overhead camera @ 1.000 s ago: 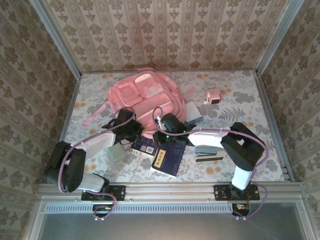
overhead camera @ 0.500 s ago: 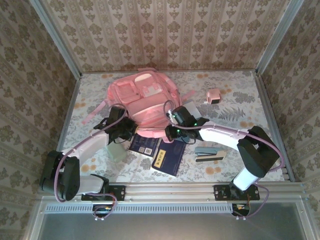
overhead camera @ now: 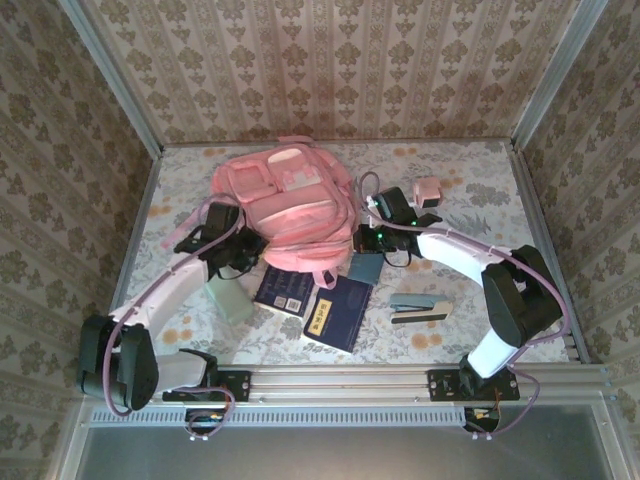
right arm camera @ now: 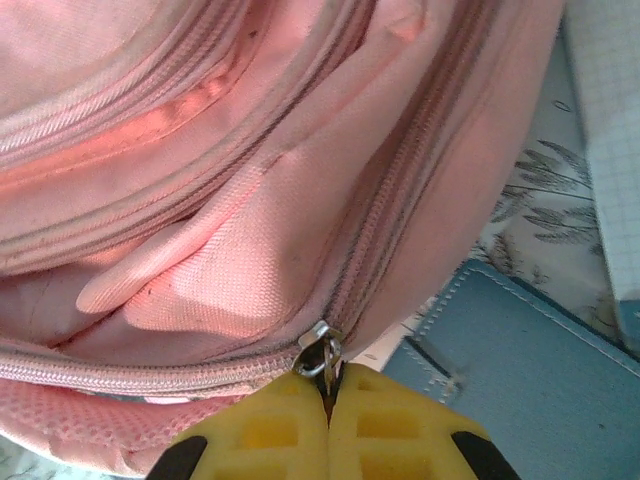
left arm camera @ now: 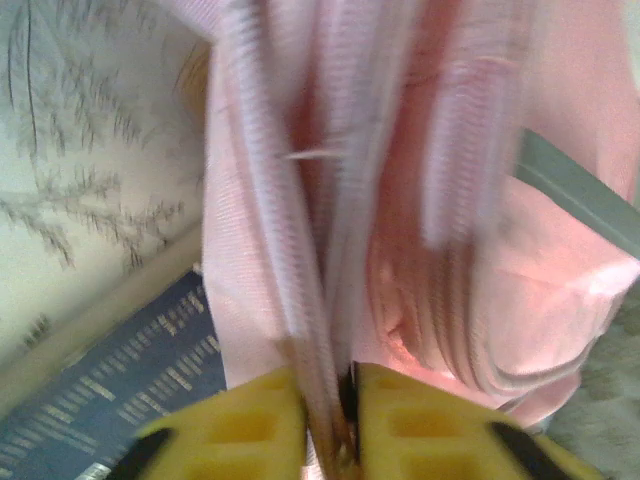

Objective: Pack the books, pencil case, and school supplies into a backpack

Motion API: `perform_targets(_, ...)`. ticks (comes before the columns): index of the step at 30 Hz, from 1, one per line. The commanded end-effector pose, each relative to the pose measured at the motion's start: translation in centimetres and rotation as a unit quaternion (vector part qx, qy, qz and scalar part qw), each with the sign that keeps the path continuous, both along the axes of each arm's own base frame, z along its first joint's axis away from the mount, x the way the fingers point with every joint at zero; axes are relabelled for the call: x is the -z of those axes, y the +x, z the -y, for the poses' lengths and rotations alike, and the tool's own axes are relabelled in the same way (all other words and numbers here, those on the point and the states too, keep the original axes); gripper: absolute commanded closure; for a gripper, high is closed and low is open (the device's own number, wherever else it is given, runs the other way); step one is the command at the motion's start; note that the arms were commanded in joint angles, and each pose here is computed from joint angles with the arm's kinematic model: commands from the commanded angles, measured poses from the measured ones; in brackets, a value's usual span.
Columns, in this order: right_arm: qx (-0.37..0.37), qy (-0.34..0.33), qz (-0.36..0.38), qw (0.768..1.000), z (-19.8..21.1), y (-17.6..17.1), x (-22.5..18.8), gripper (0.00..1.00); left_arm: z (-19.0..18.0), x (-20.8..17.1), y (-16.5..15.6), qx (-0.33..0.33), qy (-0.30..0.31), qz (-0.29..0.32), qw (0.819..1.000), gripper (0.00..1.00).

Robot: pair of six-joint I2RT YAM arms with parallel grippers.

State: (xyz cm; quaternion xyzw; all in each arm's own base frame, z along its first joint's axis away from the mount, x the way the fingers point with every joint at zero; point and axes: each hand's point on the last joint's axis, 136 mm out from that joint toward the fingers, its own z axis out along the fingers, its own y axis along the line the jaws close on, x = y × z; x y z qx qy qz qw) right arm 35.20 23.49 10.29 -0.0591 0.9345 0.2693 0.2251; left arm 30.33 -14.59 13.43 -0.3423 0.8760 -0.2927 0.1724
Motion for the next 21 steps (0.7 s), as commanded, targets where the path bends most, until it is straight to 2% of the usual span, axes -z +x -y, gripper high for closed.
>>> perform_targets(1, -0.046, 0.041, 0.007, 0.998, -1.5, -0.6, -2.2, 1.00, -1.5, -4.9, 0.7, 0.077, 0.105, 0.087, 0.988, 0.56)
perform_targets(3, -0.071, 0.058, 0.018, 0.996, -2.3, -1.3, -2.9, 1.00, -1.0, -7.0, 0.8, 0.126, 0.139, 0.114, 0.976, 0.47)
perform_targets(5, -0.085, 0.078, 0.029, 0.993, -2.9, -1.7, -3.5, 1.00, 0.4, -8.3, 1.0, 0.188, 0.162, 0.136, 0.959, 0.43)
perform_targets(11, -0.101, 0.108, 0.038, 0.988, -3.6, -2.1, -3.7, 1.00, 7.4, -9.6, 1.4, 0.350, 0.150, 0.162, 0.911, 0.37)
perform_targets(14, -0.104, 0.117, 0.036, 0.987, -3.9, -2.1, -3.5, 1.00, 10.8, -8.9, 1.7, 0.402, 0.138, 0.162, 0.891, 0.36)
perform_targets(21, -0.100, 0.129, 0.028, 0.986, -4.1, -2.0, -3.0, 1.00, 16.3, -6.0, 3.2, 0.452, 0.099, 0.132, 0.877, 0.41)
